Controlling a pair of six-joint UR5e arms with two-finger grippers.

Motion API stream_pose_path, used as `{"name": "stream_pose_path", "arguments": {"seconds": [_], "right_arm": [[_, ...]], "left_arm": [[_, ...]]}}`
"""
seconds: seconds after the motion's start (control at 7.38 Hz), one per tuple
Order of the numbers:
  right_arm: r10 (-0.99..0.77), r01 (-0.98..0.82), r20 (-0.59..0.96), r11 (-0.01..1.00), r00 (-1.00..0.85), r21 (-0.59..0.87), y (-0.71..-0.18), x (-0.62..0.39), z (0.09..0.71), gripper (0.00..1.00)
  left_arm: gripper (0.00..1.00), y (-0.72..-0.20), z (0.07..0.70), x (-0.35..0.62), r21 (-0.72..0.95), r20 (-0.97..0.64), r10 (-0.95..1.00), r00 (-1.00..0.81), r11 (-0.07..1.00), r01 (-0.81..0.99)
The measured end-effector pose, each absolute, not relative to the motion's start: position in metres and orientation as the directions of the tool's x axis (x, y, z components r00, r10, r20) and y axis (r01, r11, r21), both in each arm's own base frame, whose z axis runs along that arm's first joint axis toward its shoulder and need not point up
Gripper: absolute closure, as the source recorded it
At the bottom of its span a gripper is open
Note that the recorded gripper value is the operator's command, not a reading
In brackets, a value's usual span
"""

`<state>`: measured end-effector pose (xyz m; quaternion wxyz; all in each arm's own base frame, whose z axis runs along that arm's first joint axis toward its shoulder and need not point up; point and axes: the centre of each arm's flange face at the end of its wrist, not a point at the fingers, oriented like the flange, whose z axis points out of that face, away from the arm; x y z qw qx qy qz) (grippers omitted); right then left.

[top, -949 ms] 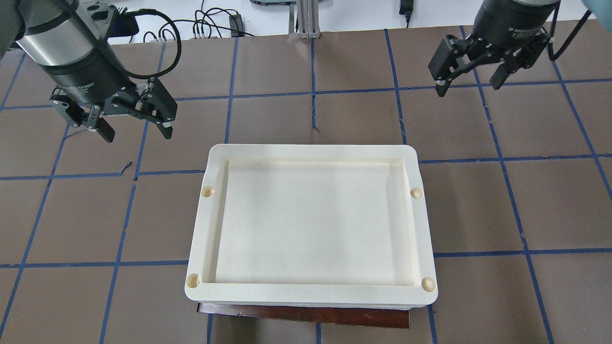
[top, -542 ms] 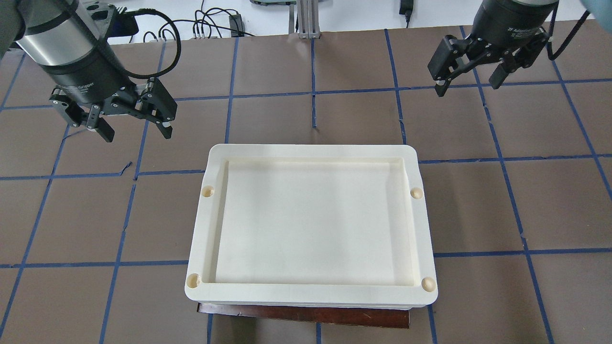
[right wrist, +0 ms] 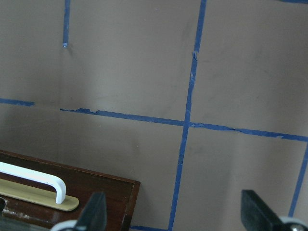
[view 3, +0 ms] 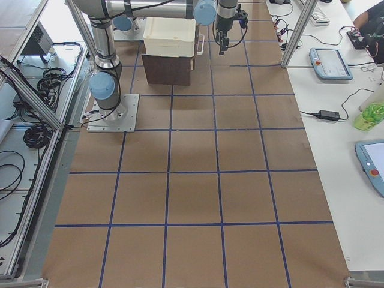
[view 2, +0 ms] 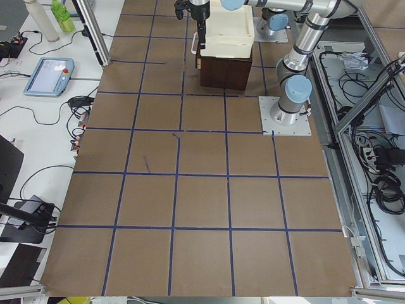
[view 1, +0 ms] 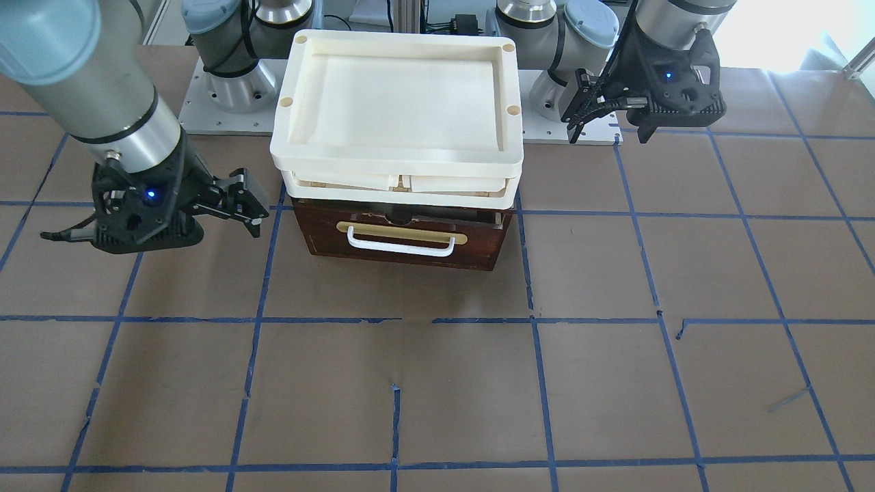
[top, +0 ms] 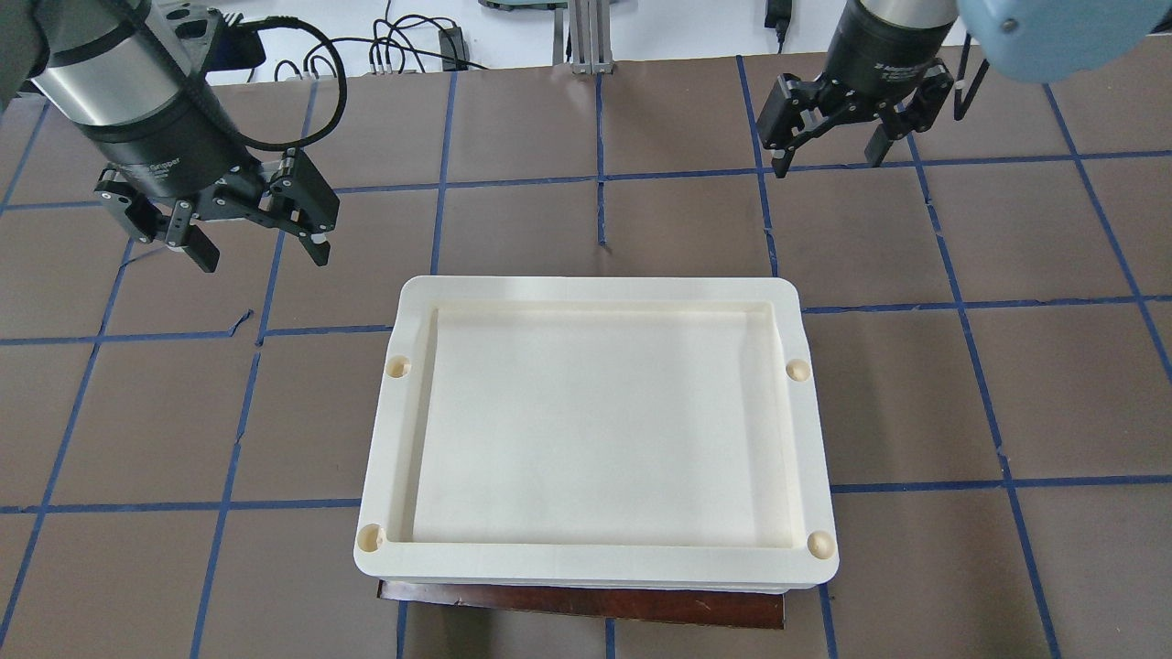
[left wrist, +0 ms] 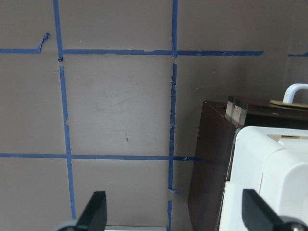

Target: Place scissors in drawer with both arms

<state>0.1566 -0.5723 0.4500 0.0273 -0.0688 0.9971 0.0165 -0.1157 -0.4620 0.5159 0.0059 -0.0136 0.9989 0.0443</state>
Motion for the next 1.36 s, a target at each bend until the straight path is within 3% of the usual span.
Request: {"name": "stream_pose_path", "arguments": {"seconds": [0.68,1.36], "right_arm": [[-0.158,-0.169,-0.073,0.968,-0.985,0.184,-0.586,0.197,0.341,0.0],[-0.172,-0.194,-0.098,0.935,-0.98,0.296,-0.552,0.238,0.317,0.0]], "left_arm": [[0.0,-0.462,0.516,-0.116,0.087,-0.012,-0.025,-1.0,0.996,-0.026],[0.0,-0.462,0.516,-0.116,0.088,-0.012,-0.025,-1.0,0.996,-0.026]]}}
